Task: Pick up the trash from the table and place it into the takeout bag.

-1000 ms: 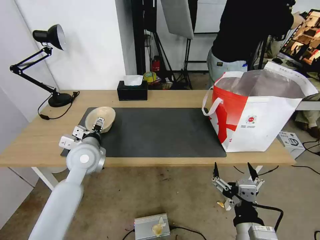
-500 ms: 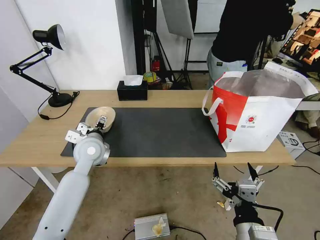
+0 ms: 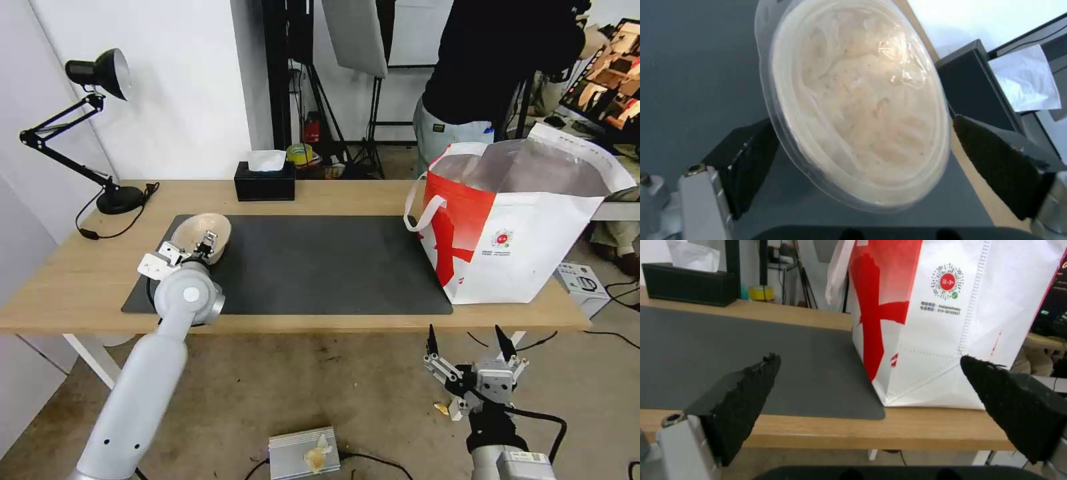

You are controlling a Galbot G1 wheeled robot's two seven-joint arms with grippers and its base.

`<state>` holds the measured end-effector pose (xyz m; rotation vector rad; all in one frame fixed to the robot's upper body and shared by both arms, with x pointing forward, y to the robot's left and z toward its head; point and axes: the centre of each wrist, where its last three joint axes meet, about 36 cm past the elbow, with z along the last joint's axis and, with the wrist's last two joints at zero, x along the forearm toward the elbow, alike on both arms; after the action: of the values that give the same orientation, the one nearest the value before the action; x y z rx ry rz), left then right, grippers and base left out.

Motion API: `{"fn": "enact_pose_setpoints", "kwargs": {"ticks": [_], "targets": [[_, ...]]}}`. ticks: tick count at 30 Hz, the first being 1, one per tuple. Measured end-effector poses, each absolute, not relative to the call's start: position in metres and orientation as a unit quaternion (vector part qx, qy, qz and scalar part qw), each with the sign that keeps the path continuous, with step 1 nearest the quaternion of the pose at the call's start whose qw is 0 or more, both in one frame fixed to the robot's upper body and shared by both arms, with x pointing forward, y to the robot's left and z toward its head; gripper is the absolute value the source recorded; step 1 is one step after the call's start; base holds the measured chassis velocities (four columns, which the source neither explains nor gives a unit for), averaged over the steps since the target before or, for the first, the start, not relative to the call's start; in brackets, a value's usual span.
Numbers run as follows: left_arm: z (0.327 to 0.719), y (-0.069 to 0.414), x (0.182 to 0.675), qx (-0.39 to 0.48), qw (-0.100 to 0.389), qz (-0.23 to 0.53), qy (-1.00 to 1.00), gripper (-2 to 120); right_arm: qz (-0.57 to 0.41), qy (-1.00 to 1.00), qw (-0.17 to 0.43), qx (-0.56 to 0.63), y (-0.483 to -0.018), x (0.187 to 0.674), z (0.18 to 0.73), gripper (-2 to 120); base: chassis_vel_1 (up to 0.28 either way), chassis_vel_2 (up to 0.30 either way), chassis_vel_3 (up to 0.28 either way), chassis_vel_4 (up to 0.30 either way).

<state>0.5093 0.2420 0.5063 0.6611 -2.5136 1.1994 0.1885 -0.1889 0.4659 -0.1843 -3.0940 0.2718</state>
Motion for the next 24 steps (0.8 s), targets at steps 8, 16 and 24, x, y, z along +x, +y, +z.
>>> {"fn": "enact_pose_setpoints", "kwargs": {"ticks": [8, 16, 24], "targets": [[0.5047, 0.2396, 0.5107, 0.229, 0.14, 0.416, -0.869, 68, 0.087, -0.994, 0.015, -0.059, -0.1889, 0.1885, 0.4659, 100, 0.0, 0.0, 0.0, 0.0], [0.5055, 0.2407, 0.5124, 0.23, 0.138, 0.415, -0.869, 29, 0.087, -0.994, 0.015, -0.059, -0.1889, 0.1885, 0.4659, 100, 0.0, 0.0, 0.0, 0.0], [0.5036, 0.2412, 0.5107, 0.231, 0.139, 0.414, -0.869, 3, 0.087, -0.994, 0.015, -0.059, -0.1889, 0.1885, 0.4659, 100, 0.0, 0.0, 0.0, 0.0]]}}
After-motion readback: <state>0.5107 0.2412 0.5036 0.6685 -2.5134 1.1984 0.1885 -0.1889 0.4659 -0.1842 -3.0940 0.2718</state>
